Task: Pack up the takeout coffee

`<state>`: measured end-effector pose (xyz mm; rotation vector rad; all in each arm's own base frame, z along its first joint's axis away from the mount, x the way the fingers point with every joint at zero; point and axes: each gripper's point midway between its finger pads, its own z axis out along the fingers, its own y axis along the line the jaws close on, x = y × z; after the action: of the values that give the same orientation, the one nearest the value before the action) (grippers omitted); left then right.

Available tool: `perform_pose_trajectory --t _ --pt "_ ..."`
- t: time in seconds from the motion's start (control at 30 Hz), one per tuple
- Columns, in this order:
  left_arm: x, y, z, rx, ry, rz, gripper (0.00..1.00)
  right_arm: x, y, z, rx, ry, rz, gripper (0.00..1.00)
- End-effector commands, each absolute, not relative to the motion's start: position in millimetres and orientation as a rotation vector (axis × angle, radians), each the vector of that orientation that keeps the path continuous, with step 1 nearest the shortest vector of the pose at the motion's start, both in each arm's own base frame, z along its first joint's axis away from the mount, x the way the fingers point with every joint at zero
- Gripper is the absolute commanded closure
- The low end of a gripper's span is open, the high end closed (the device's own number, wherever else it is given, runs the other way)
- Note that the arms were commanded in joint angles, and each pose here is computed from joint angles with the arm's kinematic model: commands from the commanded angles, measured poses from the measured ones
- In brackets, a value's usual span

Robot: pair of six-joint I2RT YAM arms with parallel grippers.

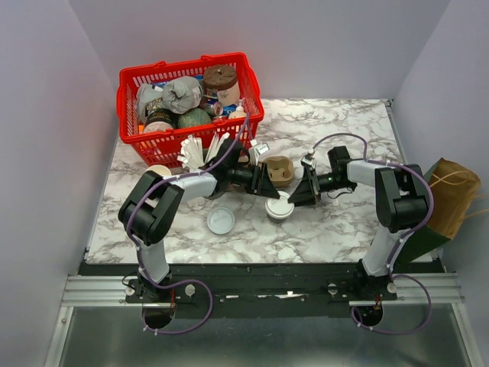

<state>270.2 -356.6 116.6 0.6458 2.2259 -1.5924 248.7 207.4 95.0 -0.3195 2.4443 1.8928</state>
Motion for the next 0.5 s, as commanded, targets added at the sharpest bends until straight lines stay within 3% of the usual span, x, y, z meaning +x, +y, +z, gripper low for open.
perform_pose_trajectory --t 0.0,0.3,0.47 --pt "271 -340 65 0.555 2.411 -1.422 0.50 246 198 43 -0.308 2.603 1.675 0.45" --pt "277 -349 89 0.663 2.278 -1.461 0.44 250 202 54 -0.349 2.529 1.735 0.45" --pt "288 -361 133 0.782 2.092 -1.484 0.34 257 205 89 -0.495 2.369 1.707 0.32"
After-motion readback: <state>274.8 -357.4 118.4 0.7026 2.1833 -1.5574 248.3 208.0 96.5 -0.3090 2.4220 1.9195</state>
